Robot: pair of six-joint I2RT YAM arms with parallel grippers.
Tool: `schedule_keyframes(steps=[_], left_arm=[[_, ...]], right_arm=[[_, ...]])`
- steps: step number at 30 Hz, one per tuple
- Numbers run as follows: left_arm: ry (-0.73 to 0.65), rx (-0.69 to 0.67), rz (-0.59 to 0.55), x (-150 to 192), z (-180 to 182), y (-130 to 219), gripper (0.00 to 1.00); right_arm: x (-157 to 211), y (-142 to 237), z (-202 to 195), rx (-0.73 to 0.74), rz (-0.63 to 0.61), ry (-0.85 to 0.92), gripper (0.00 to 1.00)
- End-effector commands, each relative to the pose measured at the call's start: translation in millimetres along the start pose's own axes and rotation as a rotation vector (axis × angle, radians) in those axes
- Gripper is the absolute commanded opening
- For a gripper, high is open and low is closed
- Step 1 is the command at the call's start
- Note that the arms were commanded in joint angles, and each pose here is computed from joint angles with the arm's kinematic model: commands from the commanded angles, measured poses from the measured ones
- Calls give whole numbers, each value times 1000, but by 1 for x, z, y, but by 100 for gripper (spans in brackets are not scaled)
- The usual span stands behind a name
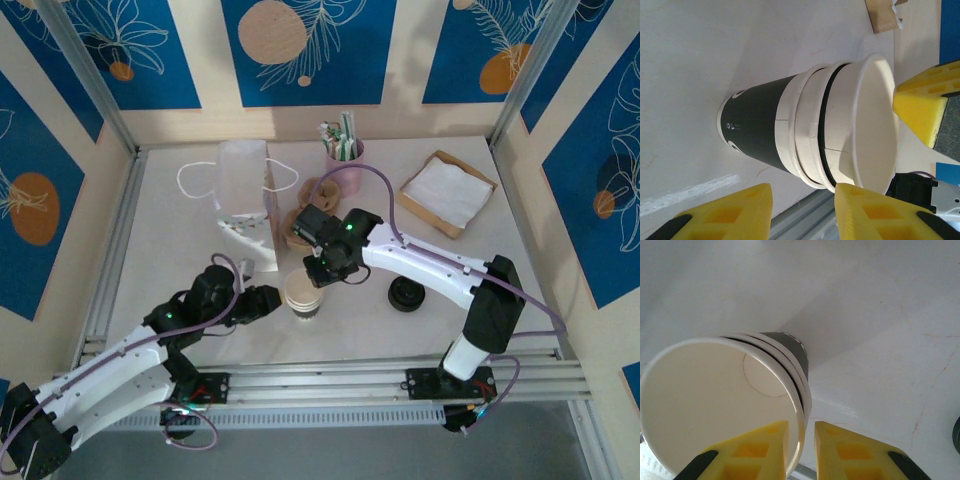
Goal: Pack the takeout coffee
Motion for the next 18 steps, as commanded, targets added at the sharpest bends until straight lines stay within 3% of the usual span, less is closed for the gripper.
schedule_keyframes(steps=[1, 6, 14, 18], left_arm=[[-15, 6, -6, 0, 1, -3, 38], [-14, 5, 0, 1, 2, -5, 40], [-11, -1, 4, 2, 6, -7, 40], [-11, 1, 4, 2, 5, -8, 40]], right_arm=[[-2, -5, 1, -2, 22, -5, 23], [-2, -7, 3, -8, 28, -6, 21], [-3, -2, 4, -20, 15, -7, 3], [-4, 1, 6, -38, 11, -11, 1]])
Point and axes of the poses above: each hand's point on the last joint's axis, 136 mm out from that joint toward the fingers, its own y axis back along the fingers, its own z axis along the line the jaws close on, x = y × z, the point moved 4 cm from there along y, back along the fingers, and after that the axes turned 2 degrees about y, right-handed, at the moved point
